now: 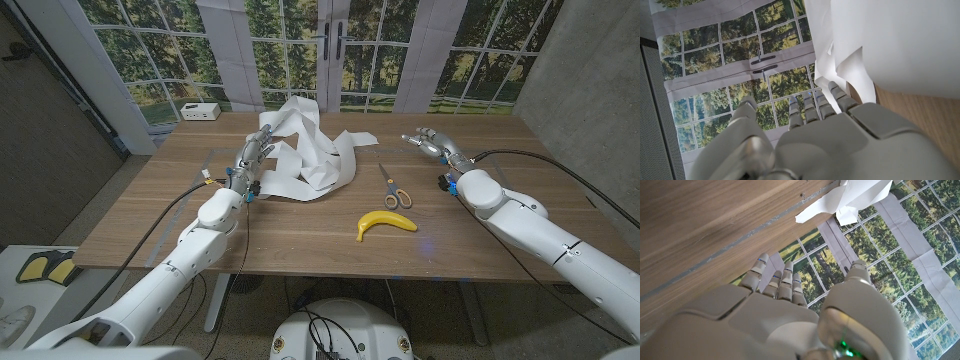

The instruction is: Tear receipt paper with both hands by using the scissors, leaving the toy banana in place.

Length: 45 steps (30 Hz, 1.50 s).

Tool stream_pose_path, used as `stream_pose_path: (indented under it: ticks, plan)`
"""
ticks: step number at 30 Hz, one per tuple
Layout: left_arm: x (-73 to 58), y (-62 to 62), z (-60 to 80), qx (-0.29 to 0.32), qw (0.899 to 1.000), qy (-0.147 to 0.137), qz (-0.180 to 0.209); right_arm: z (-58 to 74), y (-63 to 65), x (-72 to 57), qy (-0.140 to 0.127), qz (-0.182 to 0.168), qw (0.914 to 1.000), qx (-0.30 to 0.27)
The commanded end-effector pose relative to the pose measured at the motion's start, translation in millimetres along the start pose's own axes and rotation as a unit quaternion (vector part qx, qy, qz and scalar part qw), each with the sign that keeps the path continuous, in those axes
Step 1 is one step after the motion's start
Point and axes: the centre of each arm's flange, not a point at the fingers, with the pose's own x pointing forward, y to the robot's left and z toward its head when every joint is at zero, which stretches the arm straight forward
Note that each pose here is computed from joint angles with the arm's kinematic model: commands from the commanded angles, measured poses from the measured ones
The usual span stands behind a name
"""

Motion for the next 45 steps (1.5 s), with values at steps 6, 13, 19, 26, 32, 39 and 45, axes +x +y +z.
stream_pose_path:
  ticks: [6,13,19,26,32,39,45]
  plan:
    - [2.8,-1.0,-2.1,-0.002,1.000,-0.001,0.001,5.7,0.0,-2.9,0.010,-0.020,0.9993,-0.031]
    - [5.6,0.8,-4.0,-0.001,1.000,0.003,-0.003,9.7,2.2,-6.6,0.012,-0.030,0.9984,-0.047]
    - [9.2,1.7,-4.4,0.000,1.000,0.004,-0.007,12.8,4.7,-11.5,0.010,-0.035,0.9978,-0.056]
    - [7.7,1.9,-6.1,-0.002,1.000,0.005,-0.003,18.8,8.1,-14.2,0.003,-0.043,0.9972,-0.062]
    - [3.8,1.1,-7.1,-0.004,1.000,0.003,-0.001,22.7,12.0,-18.0,0.003,-0.040,0.9962,-0.078]
    - [-0.6,1.5,-7.8,-0.019,1.000,-0.013,0.019,24.8,16.7,-21.1,0.012,-0.051,0.9952,-0.082]
    - [-2.2,1.7,-8.1,-0.024,0.999,-0.017,0.026,25.9,19.3,-23.3,0.011,-0.058,0.9947,-0.084]
